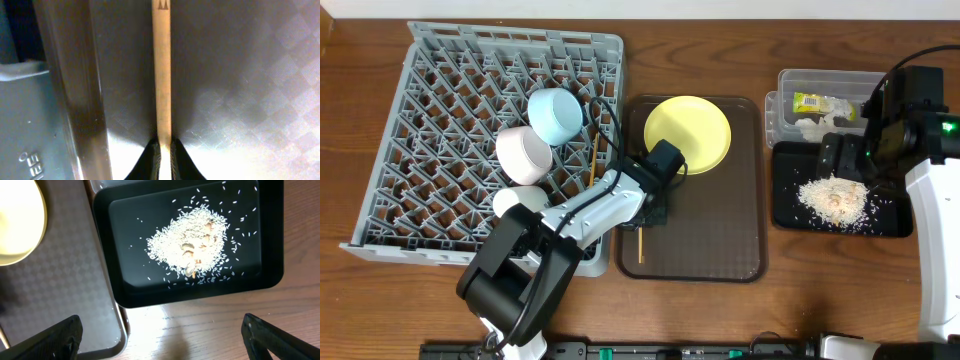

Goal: Sort waste into correct bins and load items into the dishwasher
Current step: 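Grasp the second chopstick on the tray with the left gripper, then insert the second chopstick into the dish rack with the left gripper, then grasp the yellow plate edge with the left gripper and lift it, then stand the yellow plate upright in the dish rack with the left gripper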

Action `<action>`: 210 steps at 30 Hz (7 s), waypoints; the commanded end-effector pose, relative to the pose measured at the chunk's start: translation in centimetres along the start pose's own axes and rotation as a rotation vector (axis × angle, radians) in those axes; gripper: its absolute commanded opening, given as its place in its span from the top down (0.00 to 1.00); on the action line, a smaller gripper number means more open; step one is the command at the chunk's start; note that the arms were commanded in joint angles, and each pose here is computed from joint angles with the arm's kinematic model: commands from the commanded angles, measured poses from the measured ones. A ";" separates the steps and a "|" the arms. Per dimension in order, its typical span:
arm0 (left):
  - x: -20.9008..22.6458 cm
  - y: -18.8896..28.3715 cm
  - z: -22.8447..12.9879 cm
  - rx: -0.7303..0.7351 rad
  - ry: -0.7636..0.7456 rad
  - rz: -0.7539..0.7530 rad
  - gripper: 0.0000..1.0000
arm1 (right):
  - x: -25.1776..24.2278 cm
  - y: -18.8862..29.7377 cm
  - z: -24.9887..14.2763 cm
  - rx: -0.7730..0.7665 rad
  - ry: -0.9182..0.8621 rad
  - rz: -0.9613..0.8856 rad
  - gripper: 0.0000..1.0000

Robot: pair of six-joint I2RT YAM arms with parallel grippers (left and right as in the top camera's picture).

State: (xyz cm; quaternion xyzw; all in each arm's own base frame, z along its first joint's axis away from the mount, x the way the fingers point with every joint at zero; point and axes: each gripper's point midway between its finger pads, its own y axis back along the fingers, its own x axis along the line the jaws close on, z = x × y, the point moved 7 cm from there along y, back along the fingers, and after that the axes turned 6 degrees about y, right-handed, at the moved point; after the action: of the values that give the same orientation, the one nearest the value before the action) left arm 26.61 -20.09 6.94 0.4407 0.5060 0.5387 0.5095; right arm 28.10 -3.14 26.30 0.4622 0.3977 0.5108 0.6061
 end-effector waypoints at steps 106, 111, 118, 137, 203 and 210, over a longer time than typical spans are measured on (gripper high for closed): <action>-14.2 0.9 7.7 -0.258 -0.751 -0.253 0.32 | -0.4 0.3 0.0 -0.007 -0.002 0.004 0.01; -13.8 0.3 7.3 -0.222 -0.752 -0.236 0.33 | -0.4 0.3 0.0 -0.007 -0.002 0.004 0.01; -12.9 -0.5 5.6 -0.132 -0.715 -0.201 0.45 | -0.4 0.3 0.0 -0.006 -0.002 0.004 0.01; -11.8 -2.2 2.7 -0.011 -0.721 -0.176 0.81 | -0.4 0.3 -0.2 0.008 -0.002 0.003 0.01; 9.0 21.6 15.9 -0.271 -0.088 -1.115 0.94 | -0.4 0.3 -0.4 0.018 -0.001 0.002 0.01; 9.7 17.7 17.4 -0.215 -0.011 -1.051 0.94 | -0.4 0.3 -0.4 0.019 -0.001 0.002 0.01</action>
State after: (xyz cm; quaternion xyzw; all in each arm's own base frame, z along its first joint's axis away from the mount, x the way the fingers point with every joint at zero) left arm 40.50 -8.74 27.01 0.0731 0.5871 0.2440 0.7684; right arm 27.70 -3.04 26.20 0.4692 0.4043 0.5085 0.5982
